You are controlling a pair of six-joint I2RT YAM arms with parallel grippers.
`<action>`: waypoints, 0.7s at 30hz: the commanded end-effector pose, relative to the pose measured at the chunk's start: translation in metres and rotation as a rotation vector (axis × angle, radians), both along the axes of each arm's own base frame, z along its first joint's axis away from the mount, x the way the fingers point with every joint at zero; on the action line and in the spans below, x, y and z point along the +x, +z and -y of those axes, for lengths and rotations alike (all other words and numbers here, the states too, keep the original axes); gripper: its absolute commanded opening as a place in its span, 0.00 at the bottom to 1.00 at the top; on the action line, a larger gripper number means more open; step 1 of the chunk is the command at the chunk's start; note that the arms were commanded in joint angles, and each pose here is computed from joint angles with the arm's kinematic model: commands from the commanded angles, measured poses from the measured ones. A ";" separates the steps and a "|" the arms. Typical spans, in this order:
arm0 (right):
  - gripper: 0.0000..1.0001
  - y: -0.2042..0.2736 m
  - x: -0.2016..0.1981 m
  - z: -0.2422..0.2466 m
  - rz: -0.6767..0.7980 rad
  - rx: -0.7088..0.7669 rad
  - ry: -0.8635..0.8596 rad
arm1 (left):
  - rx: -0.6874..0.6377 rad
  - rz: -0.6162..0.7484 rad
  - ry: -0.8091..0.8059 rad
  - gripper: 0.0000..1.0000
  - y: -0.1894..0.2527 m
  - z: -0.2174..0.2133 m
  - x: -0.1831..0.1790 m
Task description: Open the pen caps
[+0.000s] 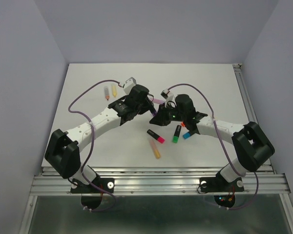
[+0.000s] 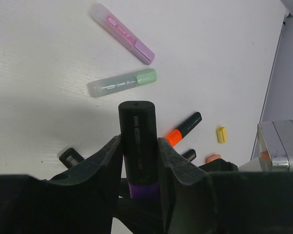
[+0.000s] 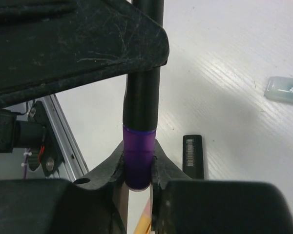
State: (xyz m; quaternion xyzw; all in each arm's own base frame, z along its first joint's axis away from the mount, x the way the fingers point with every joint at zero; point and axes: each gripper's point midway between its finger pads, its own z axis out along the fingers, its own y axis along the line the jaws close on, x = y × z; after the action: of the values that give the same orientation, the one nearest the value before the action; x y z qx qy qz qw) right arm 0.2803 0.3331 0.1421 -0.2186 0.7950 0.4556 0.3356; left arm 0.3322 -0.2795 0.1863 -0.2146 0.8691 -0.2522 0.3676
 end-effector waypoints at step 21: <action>0.01 0.015 -0.169 -0.033 -0.164 0.145 0.235 | 0.064 0.204 0.339 0.00 0.038 -0.080 0.107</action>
State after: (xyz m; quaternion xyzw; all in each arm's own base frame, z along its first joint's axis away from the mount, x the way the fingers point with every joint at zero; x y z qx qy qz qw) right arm 0.1163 0.3704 0.1454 -0.2744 0.7674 0.5371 0.2173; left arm 0.4154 -0.2157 0.1897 -0.2990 0.8252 -0.1826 0.4430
